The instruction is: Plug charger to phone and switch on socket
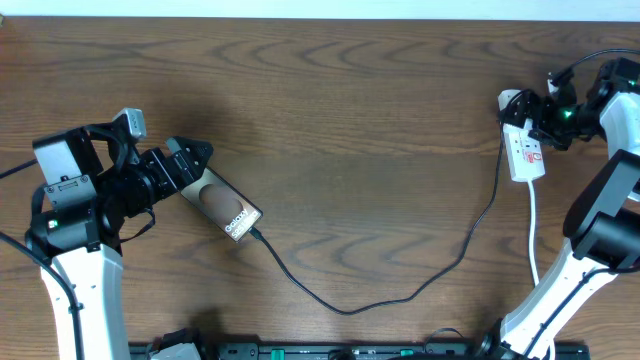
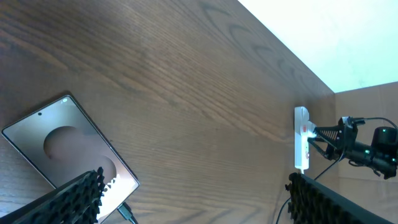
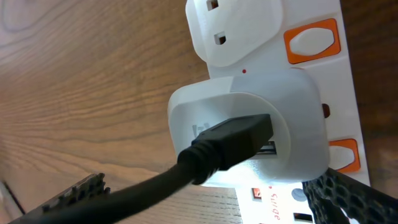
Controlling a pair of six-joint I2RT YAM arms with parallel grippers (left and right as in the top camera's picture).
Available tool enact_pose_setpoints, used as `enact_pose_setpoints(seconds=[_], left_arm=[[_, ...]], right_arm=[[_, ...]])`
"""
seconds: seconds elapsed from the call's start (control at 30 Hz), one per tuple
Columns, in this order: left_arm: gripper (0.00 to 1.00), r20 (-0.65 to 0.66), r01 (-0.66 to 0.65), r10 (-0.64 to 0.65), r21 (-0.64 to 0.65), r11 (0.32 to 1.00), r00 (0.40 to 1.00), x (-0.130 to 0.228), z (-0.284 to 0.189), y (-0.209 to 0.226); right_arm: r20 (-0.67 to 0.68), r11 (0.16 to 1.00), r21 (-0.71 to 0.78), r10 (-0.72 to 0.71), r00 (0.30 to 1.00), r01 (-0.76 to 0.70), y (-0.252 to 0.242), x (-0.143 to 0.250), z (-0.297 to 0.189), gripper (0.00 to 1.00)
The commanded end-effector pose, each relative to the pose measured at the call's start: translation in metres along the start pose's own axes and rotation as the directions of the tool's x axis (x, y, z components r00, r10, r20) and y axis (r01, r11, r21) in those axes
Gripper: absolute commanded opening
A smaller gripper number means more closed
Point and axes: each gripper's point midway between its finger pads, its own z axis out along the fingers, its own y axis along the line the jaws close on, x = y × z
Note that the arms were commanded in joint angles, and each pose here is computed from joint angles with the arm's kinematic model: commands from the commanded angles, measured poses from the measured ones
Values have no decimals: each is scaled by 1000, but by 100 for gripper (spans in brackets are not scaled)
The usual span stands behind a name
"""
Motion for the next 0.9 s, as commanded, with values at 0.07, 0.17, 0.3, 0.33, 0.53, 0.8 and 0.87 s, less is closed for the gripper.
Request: enact_pose_setpoints(seconds=[0.07, 0.17, 0.3, 0.33, 0.53, 0.8, 0.87], left_arm=[[93, -3, -20, 20, -1, 1000, 1000, 1, 0, 0], [93, -3, -19, 19, -1, 1000, 1000, 1, 0, 0], [93, -3, -19, 19, -1, 1000, 1000, 1, 0, 0], [93, -3, -19, 19, -1, 1000, 1000, 2, 0, 0], [93, -11, -12, 12, -3, 1000, 1000, 4, 0, 1], [93, -11, -12, 12, -3, 1000, 1000, 4, 0, 1], [93, -11, -13, 13, -3, 1000, 1000, 4, 0, 1]], right_arm=[[-28, 994, 103, -26, 999, 29, -6, 2, 16, 99], [-14, 985, 173, -26, 1000, 28, -18, -3, 15, 99], [1, 984, 177, -36, 999, 35, -19, -7, 15, 99], [4, 984, 177, -37, 999, 36, -19, -8, 15, 99], [22, 983, 180, -47, 999, 42, -19, -13, 14, 99], [45, 983, 181, -52, 998, 43, -19, -19, 14, 99], [46, 984, 178, -38, 998, 29, -19, -18, 14, 99]])
